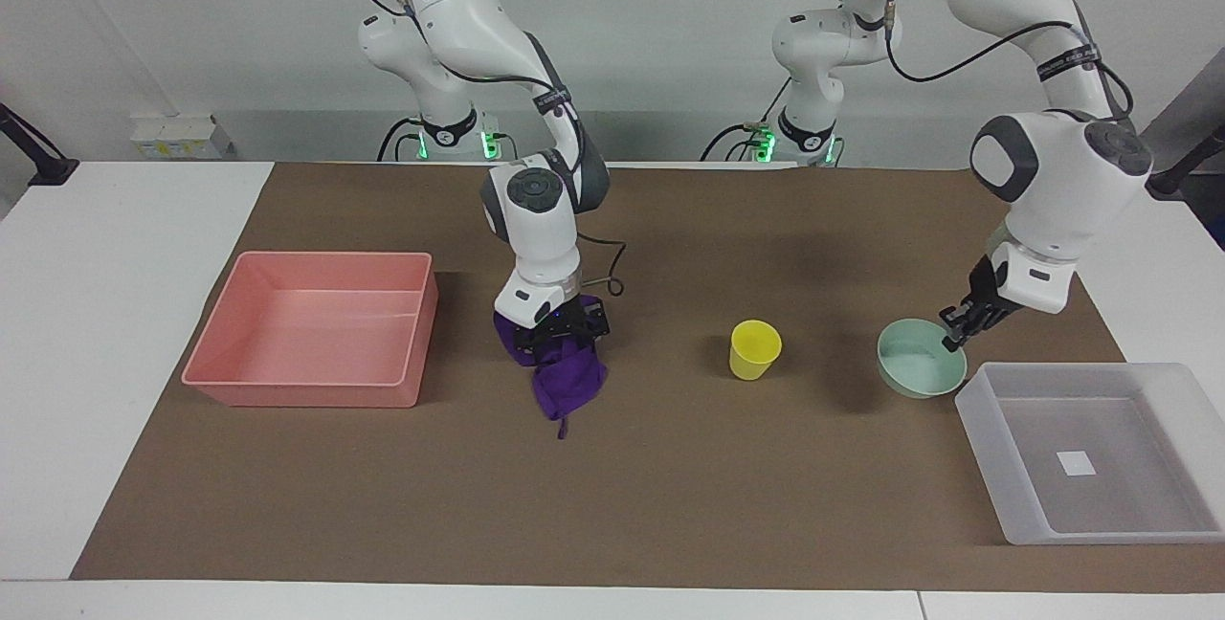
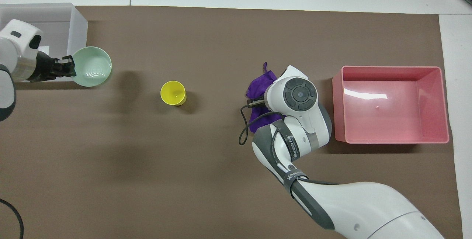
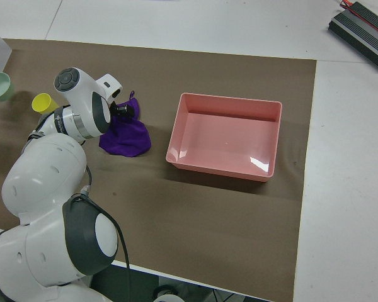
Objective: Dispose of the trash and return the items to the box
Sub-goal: 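Place the bowl in the clear bin while the right gripper carries the cloth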
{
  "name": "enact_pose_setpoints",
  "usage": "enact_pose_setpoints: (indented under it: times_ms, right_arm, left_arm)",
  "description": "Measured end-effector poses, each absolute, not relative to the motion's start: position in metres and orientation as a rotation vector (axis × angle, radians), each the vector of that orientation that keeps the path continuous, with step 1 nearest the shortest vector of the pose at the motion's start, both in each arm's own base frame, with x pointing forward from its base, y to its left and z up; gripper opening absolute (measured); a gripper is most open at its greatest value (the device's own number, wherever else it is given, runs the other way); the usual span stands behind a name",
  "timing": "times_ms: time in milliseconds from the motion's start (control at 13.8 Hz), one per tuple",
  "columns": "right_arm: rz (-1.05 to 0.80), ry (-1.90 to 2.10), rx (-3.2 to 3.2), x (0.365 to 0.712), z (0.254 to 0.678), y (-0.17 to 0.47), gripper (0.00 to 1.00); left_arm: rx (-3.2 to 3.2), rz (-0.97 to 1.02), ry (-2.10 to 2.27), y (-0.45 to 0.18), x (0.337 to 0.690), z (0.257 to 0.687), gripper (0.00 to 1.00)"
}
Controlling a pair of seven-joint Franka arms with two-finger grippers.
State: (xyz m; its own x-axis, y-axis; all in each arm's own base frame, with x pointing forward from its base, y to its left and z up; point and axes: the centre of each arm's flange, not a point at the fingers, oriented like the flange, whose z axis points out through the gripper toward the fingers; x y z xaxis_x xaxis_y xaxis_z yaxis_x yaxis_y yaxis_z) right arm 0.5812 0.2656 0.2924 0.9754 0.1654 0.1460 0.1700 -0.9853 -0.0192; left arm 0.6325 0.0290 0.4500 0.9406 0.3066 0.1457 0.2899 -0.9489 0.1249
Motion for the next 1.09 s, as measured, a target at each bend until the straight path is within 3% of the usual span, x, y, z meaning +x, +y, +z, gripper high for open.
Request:
enact_pose_setpoints:
  times_ms: [145, 508, 581, 1089]
  right_arm:
    - [-0.21, -0.261, -3.095, 0.579, 0.288, 0.264, 0.67]
    - [-0.186, -0.252, -3.102, 0.577, 0.313, 0.259, 0.13]
    - [-0.18, -0.242, -3.103, 0.577, 0.328, 0.255, 0.09]
    - [-0.199, -0.132, -3.114, 0.568, 0.457, 0.229, 0.09]
  left_arm:
    - [2.983, 0.313, 0.503, 0.06, 0.647, 0.464, 0.02]
    - [2.945, 0.434, 0.633, 0.141, 0.701, 0.465, 0.02]
    - [2.941, 0.452, 0.647, 0.157, 0.71, 0.46, 0.02]
    - [3.044, 0.438, 0.56, 0.219, 0.738, 0.393, 0.02]
